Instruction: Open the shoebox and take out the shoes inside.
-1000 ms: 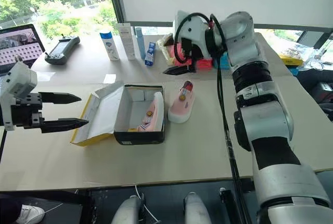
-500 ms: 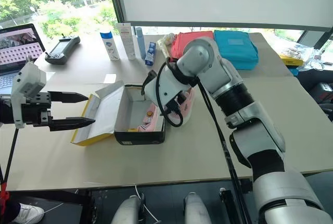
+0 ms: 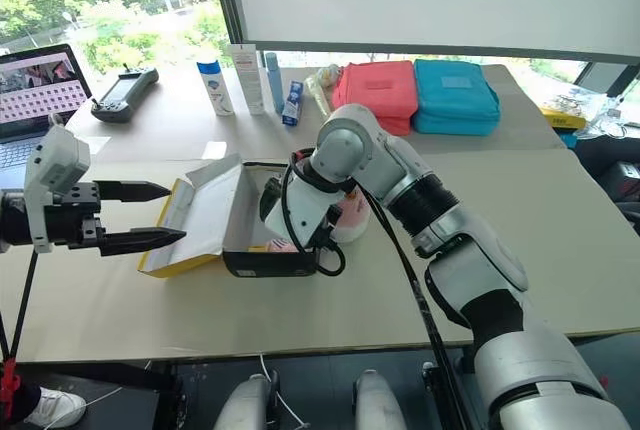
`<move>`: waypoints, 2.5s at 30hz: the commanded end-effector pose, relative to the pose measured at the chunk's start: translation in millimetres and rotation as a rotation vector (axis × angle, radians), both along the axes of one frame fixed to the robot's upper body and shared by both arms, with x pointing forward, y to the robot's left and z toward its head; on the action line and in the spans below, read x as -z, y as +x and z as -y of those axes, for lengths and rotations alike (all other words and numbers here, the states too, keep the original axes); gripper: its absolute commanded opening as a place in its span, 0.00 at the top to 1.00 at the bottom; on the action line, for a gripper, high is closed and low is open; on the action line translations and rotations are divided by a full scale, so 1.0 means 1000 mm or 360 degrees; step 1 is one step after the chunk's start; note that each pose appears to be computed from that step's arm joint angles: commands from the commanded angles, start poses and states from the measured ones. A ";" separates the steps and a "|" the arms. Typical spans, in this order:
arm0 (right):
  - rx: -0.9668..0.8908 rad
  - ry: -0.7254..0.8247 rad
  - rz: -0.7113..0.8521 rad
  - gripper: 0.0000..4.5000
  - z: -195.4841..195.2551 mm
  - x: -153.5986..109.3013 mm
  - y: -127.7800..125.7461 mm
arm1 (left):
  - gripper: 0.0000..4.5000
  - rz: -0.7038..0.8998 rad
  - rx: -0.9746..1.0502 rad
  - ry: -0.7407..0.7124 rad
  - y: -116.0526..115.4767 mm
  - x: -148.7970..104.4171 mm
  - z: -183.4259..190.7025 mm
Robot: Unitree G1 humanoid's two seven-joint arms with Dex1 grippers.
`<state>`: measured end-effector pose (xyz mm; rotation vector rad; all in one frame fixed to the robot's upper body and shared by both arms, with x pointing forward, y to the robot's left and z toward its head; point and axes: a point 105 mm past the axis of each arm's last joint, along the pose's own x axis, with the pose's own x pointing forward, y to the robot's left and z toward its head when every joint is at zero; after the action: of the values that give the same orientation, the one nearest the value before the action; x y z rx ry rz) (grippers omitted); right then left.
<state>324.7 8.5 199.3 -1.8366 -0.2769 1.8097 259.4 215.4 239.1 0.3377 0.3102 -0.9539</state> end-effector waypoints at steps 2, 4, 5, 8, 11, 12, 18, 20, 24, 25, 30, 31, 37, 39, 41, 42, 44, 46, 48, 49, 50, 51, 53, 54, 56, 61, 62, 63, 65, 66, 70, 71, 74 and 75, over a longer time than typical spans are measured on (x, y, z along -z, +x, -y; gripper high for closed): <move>-0.0057 -0.0126 0.0090 0.00 0.005 -0.004 0.000 | 0.00 0.0071 -0.0001 0.0007 -0.005 -0.011 0.000; -0.0059 -0.0154 0.0088 0.00 0.007 -0.004 0.000 | 0.00 0.0068 -0.0004 0.0007 -0.005 -0.010 0.000; -0.0060 -0.0179 0.0096 0.00 0.008 -0.004 0.000 | 0.00 0.0069 -0.0004 0.0006 -0.004 -0.010 0.000; -0.0050 -0.0230 0.0116 0.00 0.010 -0.006 0.002 | 0.00 0.0072 0.0002 -0.0001 -0.003 -0.009 0.002; -0.0051 -0.0287 0.0134 0.00 0.011 -0.005 0.004 | 0.00 0.0074 0.0017 -0.0013 -0.002 -0.007 0.005; -0.0059 -0.0308 0.0139 0.00 0.012 -0.005 0.004 | 0.00 0.0074 0.0019 -0.0013 -0.002 -0.006 0.006; -0.0090 -0.0357 0.0158 0.00 0.010 -0.007 0.003 | 0.00 0.0074 0.0036 -0.0026 -0.001 -0.002 0.010; -0.0106 -0.0368 0.0176 0.00 0.008 -0.010 0.002 | 0.00 0.0077 0.0038 -0.0034 -0.001 -0.001 0.012; -0.0136 -0.0406 0.0200 0.00 0.008 -0.013 0.002 | 0.00 0.0082 0.0041 -0.0042 0.000 0.000 0.014; -0.0142 -0.0418 0.0205 0.00 0.007 -0.013 0.002 | 0.00 0.0084 0.0040 -0.0044 0.000 0.000 0.014; -0.0158 -0.0470 0.0228 0.00 0.009 -0.016 0.003 | 0.00 0.0094 0.0043 -0.0054 0.001 0.000 0.016; -0.0159 -0.0473 0.0227 0.00 0.009 -0.015 0.003 | 0.00 0.0095 0.0043 -0.0055 0.001 0.000 0.016; -0.0191 -0.0554 0.0191 0.00 0.022 0.005 0.000 | 0.00 0.0097 0.0040 -0.0057 0.000 -0.002 0.016; -0.0206 -0.0572 0.0176 0.00 0.024 0.009 -0.002 | 0.00 0.0100 0.0040 -0.0059 0.000 -0.002 0.016; -0.0218 -0.0572 0.0165 0.00 0.022 0.011 -0.005 | 0.00 0.0100 0.0050 -0.0058 0.000 -0.003 0.018; -0.0224 -0.0572 0.0157 0.00 0.020 0.013 -0.006 | 0.00 0.0101 0.0054 -0.0059 0.001 -0.003 0.019; -0.0237 -0.0577 0.0144 0.00 0.018 0.017 -0.008 | 0.00 0.0103 0.0058 -0.0061 0.001 -0.004 0.020; -0.0242 -0.0575 0.0126 0.00 0.015 0.022 -0.009 | 0.00 0.0105 0.0059 -0.0063 0.000 -0.005 0.020; -0.0233 -0.0551 0.0111 0.00 0.009 0.025 -0.010 | 0.00 0.0106 0.0058 -0.0065 0.000 -0.005 0.020; -0.0223 -0.0534 0.0106 0.00 0.005 0.026 -0.010 | 0.00 0.0105 0.0056 -0.0066 0.000 -0.005 0.020; -0.0217 -0.0523 0.0104 0.00 0.003 0.027 -0.010 | 0.00 0.0104 0.0056 -0.0067 0.000 -0.005 0.020; -0.0211 -0.0515 0.0103 0.00 0.001 0.028 -0.010 | 0.00 0.0104 0.0055 -0.0067 0.000 -0.005 0.020; -0.0193 -0.0474 0.0110 0.00 -0.008 0.032 -0.008 | 0.00 0.0104 0.0052 -0.0068 0.000 -0.004 0.020; -0.0187 -0.0459 0.0111 0.00 -0.011 0.033 -0.007 | 0.00 0.0104 0.0052 -0.0068 0.000 -0.004 0.020; -0.0174 -0.0406 0.0113 0.12 -0.019 0.034 -0.006 | 0.00 0.0106 0.0049 -0.0069 0.000 -0.004 0.021; -0.0148 -0.0363 0.0120 0.47 -0.025 0.036 -0.003 | 0.00 0.0111 0.0046 -0.0071 0.000 -0.005 0.021; -0.0148 -0.0355 0.0121 0.55 -0.026 0.036 -0.003 | 0.00 0.0112 0.0046 -0.0072 0.000 -0.005 0.021; -0.0148 -0.0347 0.0119 0.62 -0.027 0.037 -0.003 | 0.00 0.0112 0.0045 -0.0072 0.000 -0.005 0.021; -0.0154 -0.0324 0.0118 0.77 -0.030 0.036 -0.004 | 0.00 0.0113 0.0044 -0.0073 0.000 -0.006 0.021; -0.0158 -0.0311 0.0115 0.86 -0.031 0.036 -0.005 | 0.00 0.0115 0.0044 -0.0073 0.000 -0.006 0.022; -0.0184 -0.0249 0.0116 0.99 -0.038 0.032 -0.008 | 0.00 0.0121 0.0045 -0.0077 0.001 -0.006 0.022; -0.0191 -0.0207 0.0110 0.99 -0.042 0.030 -0.009 | 0.00 0.0122 0.0046 -0.0078 0.002 -0.006 0.022; -0.0198 -0.0067 0.0104 0.99 -0.054 0.018 -0.011 | 0.00 0.0124 0.0044 -0.0077 0.003 -0.007 0.022; -0.0192 -0.0041 0.0100 0.99 -0.056 0.014 -0.011 | 0.00 0.0124 0.0045 -0.0076 0.003 -0.007 0.022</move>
<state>314.0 57.9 172.7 -1.9871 -0.3434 1.8758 262.6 195.0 236.1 0.3159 0.2499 -0.9698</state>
